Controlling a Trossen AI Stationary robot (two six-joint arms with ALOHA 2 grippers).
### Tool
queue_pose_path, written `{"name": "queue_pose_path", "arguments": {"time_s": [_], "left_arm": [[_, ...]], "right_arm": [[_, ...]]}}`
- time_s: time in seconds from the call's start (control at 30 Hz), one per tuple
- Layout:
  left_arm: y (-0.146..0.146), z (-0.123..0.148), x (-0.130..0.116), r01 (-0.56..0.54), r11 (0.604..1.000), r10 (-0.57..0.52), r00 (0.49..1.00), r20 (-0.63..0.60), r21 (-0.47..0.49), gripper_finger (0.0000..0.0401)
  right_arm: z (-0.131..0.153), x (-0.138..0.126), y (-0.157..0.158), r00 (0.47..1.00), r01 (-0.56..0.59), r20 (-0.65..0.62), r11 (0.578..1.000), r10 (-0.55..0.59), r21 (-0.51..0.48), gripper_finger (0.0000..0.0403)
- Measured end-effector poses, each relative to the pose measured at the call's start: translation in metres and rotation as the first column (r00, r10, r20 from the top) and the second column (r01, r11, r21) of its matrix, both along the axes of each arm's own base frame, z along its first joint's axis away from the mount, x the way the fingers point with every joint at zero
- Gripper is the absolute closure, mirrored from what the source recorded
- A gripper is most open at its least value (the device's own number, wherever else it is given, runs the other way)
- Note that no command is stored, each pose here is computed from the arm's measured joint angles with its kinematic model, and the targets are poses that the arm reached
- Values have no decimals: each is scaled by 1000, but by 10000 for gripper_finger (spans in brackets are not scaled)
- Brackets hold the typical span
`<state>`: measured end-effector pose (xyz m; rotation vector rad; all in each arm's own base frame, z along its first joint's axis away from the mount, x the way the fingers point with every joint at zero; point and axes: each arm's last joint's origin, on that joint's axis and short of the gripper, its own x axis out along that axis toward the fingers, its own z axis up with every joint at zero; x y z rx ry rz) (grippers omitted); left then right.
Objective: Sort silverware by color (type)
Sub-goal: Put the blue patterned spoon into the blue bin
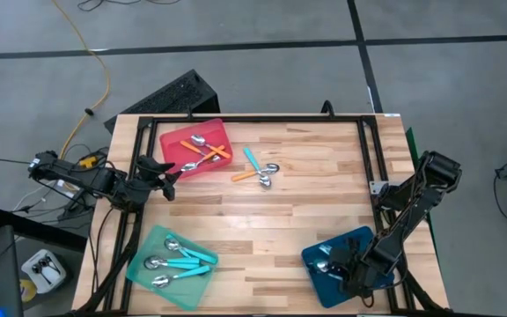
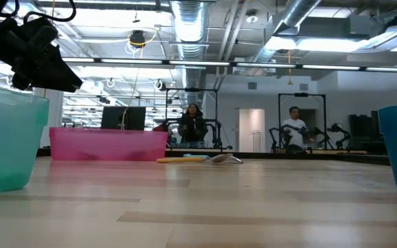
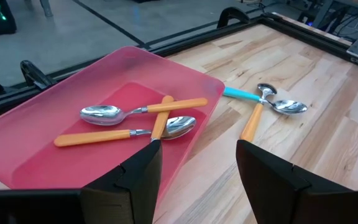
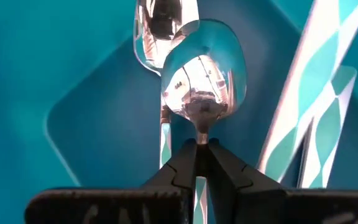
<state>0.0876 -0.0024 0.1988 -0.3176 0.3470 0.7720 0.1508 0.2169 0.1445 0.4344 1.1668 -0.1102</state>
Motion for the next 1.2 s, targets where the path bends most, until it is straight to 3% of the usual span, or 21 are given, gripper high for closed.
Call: {"name": "queue_pose_path", "arguments": {"time_s": [0.33,0.83,1.2], "left_arm": [[0,0,0,1,1000,-1,1000,0,-1,211],[0,0,0,1,1000,-1,1000,0,-1,211],[0,0,0,2,1000,-2,1000,0,-2,211]], "right_arm": [[-1,-2,-2,999,36,-31,999,-36,-7,345],[0,0,-1,997,61,-41,998,-60,28,257],[10,4,5,999,35,-24,999,-34,40,257]]}}
